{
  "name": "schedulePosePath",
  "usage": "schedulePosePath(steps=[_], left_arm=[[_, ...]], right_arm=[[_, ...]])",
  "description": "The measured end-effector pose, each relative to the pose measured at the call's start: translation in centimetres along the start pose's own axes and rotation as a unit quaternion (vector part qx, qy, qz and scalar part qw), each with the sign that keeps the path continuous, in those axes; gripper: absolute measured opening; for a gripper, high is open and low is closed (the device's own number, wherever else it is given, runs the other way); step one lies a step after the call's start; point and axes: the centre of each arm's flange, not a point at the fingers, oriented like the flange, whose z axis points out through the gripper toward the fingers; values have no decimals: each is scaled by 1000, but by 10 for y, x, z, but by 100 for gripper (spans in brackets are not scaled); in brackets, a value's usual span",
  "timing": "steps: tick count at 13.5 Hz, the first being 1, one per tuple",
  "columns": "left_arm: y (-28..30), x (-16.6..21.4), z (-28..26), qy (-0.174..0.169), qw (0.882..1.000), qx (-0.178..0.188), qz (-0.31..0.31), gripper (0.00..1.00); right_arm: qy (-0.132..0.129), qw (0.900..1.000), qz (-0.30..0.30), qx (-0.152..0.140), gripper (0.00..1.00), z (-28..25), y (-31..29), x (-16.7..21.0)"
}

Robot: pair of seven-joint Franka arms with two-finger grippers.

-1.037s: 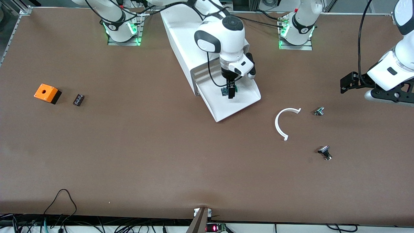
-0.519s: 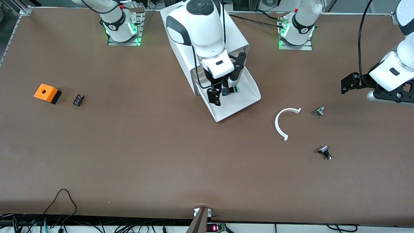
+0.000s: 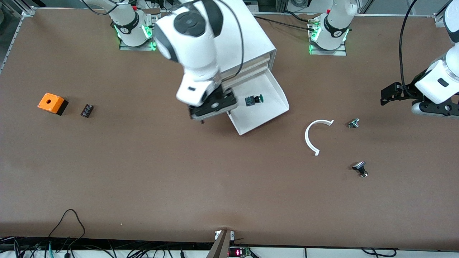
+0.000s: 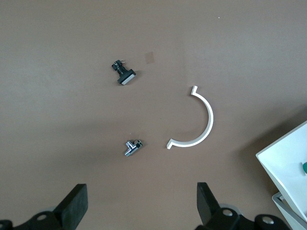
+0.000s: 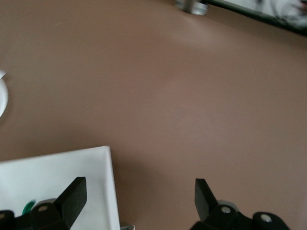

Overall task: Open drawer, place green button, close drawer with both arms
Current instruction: 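Raise the right gripper from the drawer and return it to rest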

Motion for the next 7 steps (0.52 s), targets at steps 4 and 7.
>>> schedulePosePath(steps=[4, 7], left_arm=[[14, 11, 5, -2, 1000, -3, 13, 100], [16, 22, 37, -30, 999, -6, 21, 100]], right_arm=[[-63, 988, 135, -47, 100, 20, 114, 22], [-82, 975, 197, -63, 100, 24, 191, 26]])
